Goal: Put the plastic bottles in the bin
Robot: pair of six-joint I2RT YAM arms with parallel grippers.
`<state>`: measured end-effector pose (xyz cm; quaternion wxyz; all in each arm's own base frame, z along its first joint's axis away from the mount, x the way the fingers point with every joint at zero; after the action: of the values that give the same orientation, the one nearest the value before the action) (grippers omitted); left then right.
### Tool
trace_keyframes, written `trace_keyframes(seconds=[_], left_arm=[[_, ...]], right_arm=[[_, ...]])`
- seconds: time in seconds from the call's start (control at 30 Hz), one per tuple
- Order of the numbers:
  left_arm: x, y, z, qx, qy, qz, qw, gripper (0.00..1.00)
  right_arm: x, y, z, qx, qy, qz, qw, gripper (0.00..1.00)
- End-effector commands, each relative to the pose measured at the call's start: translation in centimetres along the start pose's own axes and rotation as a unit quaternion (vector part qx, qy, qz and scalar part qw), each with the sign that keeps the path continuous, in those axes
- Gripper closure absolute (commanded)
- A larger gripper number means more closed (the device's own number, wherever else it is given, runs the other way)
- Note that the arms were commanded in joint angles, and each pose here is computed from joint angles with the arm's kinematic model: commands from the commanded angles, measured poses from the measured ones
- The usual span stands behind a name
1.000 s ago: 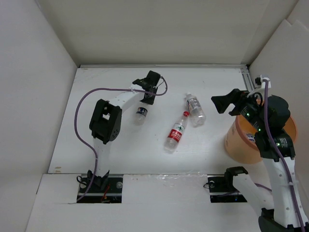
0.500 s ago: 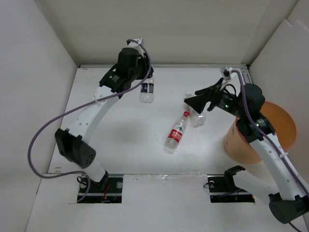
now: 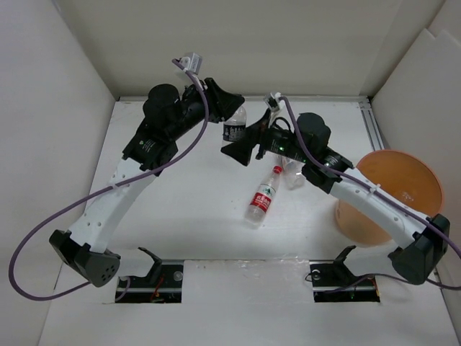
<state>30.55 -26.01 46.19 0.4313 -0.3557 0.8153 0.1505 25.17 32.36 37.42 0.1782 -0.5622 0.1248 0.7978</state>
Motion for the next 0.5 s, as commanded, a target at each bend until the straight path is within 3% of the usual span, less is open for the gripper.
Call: trace_keyframes(seconds=[0.0, 0.07, 0.17, 0.2, 0.23, 0.27, 0.3, 0.33, 0.37, 0.47], left_arm=[[-0.4, 0.6, -1.8, 0.052, 0.012, -0.008, 0.999, 1.00], [-0.4, 1.0, -2.4, 0.062, 0.015, -0.005, 0.998, 1.00], [-0.7, 1.7, -3.0, 0.076, 0.018, -0.014, 0.997, 1.00], [-1.0, 2.1, -3.2, 0.077, 0.021, -0.022, 0.997, 1.00], [-1.0, 2.1, -3.2, 0.077, 0.021, -0.022, 0.997, 1.00], [-1.4, 2.3, -3.0, 0.065, 0.022, -0.033, 0.997, 0.87], [-1.6, 2.4, -2.9, 0.059, 0.022, -0.036, 0.997, 0.62], [-2.1, 2.7, -2.9, 0.053, 0.017, -0.047, 0.997, 0.42], [-2.6, 3.2, -2.9, 0.046, 0.018, -0.057, 0.997, 0.00], [-3.5, 3.8, -2.2, 0.019, 0.005, -0.089, 0.996, 0.00]], right_arm=[[-5.7, -1.1, 2.5, -0.036, 0.036, -0.091, 0.994, 0.00], [-5.7, -1.9, 2.2, -0.027, 0.033, -0.094, 0.995, 0.00], [-5.3, -3.2, 1.6, -0.025, 0.026, -0.088, 0.995, 0.29], [-5.3, -3.5, 1.7, -0.030, 0.022, -0.086, 0.996, 0.63], [-5.3, -3.5, 1.7, -0.030, 0.022, -0.086, 0.996, 0.76], [-5.3, -3.5, 1.7, -0.030, 0.022, -0.086, 0.996, 0.88], [-5.1, -3.6, 1.1, -0.015, 0.014, -0.087, 0.996, 0.98], [-4.8, -3.3, 0.8, -0.005, 0.011, -0.084, 0.996, 1.00], [-5.4, -2.3, 1.1, 0.003, 0.012, -0.093, 0.996, 1.00], [-6.8, 1.9, -1.9, 0.098, 0.008, -0.109, 0.989, 1.00]])
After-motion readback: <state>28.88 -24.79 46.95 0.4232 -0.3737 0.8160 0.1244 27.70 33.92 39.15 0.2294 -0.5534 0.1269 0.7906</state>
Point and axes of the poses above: each gripper's point midway between its finger pads, its own y axis back along the fingers, its own z axis along the line the jaws close on, x = y × z, the point moved 2 cm from there along y, back along the fingers, and after that the axes turned 5 degrees about y, right-handed, at the moved point
